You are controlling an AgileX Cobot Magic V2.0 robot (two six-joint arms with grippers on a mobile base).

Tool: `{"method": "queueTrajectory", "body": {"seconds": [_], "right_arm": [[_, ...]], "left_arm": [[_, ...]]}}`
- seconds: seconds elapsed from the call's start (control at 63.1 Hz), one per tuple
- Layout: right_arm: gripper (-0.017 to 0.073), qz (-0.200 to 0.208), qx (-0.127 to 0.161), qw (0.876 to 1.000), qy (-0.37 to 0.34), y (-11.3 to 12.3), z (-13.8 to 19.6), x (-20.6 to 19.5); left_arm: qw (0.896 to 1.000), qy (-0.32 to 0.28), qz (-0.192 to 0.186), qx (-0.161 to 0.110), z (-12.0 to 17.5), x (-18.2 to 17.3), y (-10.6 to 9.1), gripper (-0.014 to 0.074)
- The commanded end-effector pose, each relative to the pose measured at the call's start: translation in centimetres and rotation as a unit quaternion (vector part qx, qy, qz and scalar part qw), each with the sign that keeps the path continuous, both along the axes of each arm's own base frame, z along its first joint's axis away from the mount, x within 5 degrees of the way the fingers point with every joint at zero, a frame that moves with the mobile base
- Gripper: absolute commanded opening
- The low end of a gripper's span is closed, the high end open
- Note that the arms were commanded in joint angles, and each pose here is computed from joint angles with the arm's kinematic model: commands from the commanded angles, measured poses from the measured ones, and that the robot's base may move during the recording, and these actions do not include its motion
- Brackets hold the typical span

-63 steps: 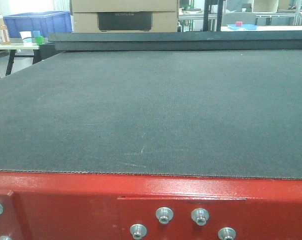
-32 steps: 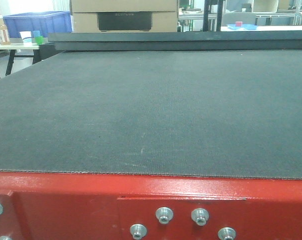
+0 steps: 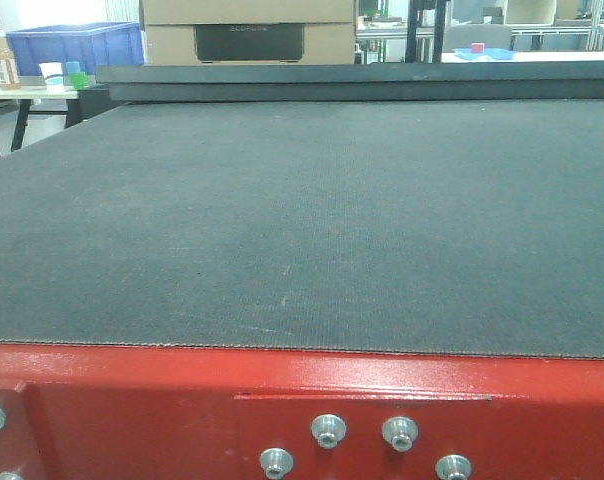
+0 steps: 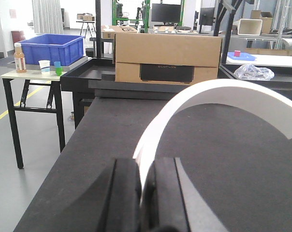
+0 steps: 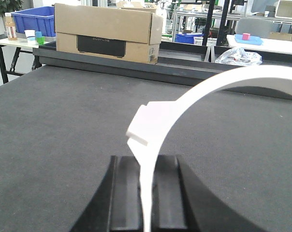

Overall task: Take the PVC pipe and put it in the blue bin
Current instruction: 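Hold both white arcs raised above the table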

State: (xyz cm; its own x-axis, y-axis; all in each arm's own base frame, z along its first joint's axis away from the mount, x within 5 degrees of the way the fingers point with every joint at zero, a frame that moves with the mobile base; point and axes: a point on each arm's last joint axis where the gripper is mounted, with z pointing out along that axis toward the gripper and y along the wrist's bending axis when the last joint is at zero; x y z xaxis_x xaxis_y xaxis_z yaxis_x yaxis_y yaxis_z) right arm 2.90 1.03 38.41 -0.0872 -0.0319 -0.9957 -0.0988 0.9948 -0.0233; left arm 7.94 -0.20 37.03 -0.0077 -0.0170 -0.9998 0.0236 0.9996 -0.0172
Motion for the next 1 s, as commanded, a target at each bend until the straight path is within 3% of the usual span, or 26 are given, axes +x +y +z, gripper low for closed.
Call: {"method": "queueTrajectory", "body": {"seconds": [0.0, 0.983], "right_arm": [[-0.0155, -0.005, -0.005, 1.000, -0.014, -0.10, 0.20, -0.03], [-0.0155, -0.005, -0.005, 1.000, -0.014, -0.10, 0.20, -0.03]], "left_arm": [[1.000, -0.020, -0.002, -0.001, 0.41, -0.20, -0.02, -0.0111], [1.000, -0.020, -0.002, -0.001, 0.41, -0.20, -0.02, -0.0111]]}}
